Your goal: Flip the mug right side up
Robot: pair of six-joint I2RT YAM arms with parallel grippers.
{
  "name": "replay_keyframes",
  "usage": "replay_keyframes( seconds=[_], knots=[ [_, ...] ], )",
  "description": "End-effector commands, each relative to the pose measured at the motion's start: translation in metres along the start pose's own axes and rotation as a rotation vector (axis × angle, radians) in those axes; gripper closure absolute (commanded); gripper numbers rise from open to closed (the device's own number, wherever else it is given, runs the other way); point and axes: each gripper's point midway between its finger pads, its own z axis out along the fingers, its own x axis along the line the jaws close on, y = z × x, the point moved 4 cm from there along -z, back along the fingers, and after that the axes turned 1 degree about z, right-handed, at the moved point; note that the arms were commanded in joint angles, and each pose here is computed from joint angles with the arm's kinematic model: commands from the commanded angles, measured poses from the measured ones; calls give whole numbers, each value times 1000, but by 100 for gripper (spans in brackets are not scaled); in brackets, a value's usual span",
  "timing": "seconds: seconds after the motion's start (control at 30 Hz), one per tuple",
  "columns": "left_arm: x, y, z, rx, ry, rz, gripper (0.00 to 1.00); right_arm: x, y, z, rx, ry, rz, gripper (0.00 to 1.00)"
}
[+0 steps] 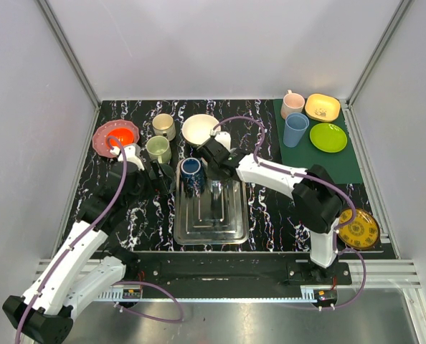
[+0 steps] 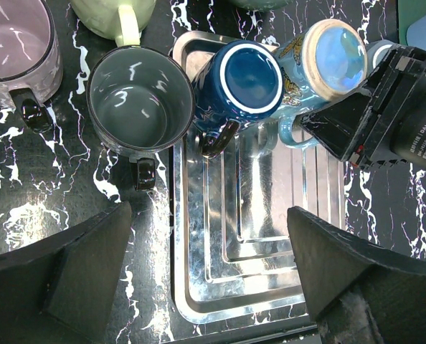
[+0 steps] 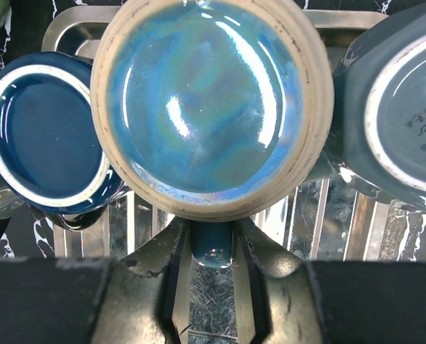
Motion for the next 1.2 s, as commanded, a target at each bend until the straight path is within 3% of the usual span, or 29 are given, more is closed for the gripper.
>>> replay_keyframes(
  seconds=[0.0, 0.4, 1.17],
  knots=[
    [-7, 14, -2, -54, -18, -5, 7, -2, 11, -22, -37, 22, -6, 88],
    [-6, 13, 0, -49, -14, -5, 7, 3, 14, -50, -49, 67, -24, 91],
    [-7, 3, 4, -23, -18, -19, 7, 2, -56, -81, 67, 141, -110, 96]
  ],
)
